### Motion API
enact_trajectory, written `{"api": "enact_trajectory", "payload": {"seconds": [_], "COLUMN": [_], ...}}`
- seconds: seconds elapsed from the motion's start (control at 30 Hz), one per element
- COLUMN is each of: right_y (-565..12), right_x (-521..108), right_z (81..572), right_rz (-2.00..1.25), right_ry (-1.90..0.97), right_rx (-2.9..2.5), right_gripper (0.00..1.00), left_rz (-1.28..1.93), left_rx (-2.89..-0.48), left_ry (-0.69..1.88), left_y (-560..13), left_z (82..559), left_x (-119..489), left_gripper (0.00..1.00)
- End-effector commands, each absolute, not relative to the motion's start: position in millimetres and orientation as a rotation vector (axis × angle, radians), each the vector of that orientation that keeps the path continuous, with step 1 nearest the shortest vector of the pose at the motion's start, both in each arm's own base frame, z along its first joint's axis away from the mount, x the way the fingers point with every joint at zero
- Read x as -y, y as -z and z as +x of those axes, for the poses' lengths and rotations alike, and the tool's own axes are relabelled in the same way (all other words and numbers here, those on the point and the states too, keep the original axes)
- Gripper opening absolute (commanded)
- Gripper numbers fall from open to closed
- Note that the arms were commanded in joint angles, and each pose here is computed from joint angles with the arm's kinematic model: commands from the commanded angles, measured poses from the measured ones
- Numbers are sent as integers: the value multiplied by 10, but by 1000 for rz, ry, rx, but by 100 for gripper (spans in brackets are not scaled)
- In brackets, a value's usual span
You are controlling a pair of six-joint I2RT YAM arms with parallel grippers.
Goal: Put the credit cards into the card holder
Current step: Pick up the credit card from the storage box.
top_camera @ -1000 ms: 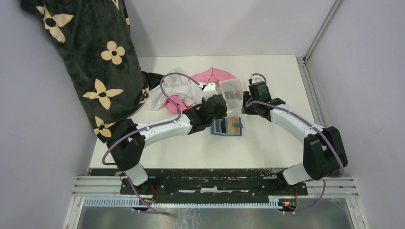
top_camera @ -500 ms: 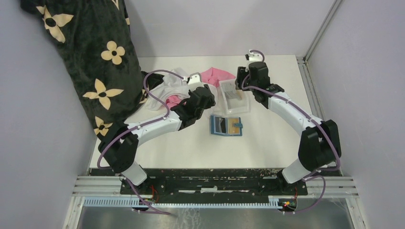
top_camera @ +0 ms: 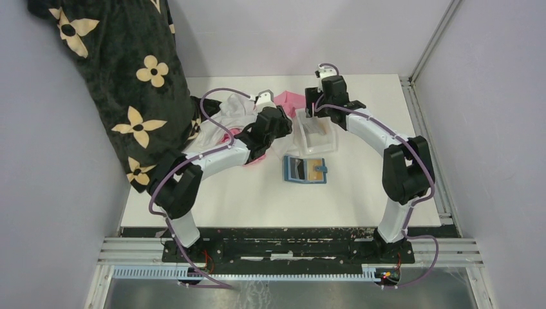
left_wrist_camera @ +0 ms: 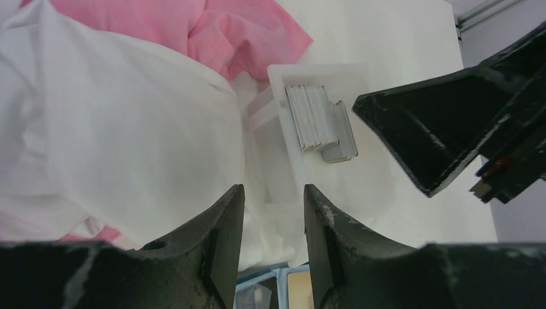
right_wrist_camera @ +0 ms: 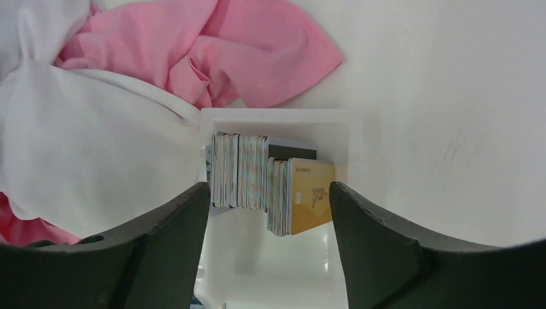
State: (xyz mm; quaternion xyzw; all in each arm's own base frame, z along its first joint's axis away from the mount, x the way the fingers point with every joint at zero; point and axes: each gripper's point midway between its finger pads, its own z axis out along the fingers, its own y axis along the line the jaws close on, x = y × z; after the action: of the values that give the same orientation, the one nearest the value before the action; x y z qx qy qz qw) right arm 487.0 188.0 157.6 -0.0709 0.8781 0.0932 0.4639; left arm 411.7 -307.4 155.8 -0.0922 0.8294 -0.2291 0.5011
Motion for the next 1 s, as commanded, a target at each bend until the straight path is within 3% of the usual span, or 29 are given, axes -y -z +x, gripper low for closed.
{"api": "enact_trajectory", "payload": {"seconds": [0.0,0.17,0.97], "right_y": [-1598,-1474,-906], "right_x": [-1862,-1855,-1926], "right_z": [4996,5038,4924], "right_rz": [-184,-166,47], "right_ry": [-211,-232,-584], "right_rx": [-2161,-2196,-2367], "right_gripper": [71,64,57], "left_rz": [-166,-144,-87], "left_rx": [-1941,-1954,-2029], "left_ry": [660,704,801], "left_y": [-1764,-1710,-1373], "left_z": [4301,4405,4565], "left_x": [3312,3454,3753], "left_gripper": [46,45,44]}}
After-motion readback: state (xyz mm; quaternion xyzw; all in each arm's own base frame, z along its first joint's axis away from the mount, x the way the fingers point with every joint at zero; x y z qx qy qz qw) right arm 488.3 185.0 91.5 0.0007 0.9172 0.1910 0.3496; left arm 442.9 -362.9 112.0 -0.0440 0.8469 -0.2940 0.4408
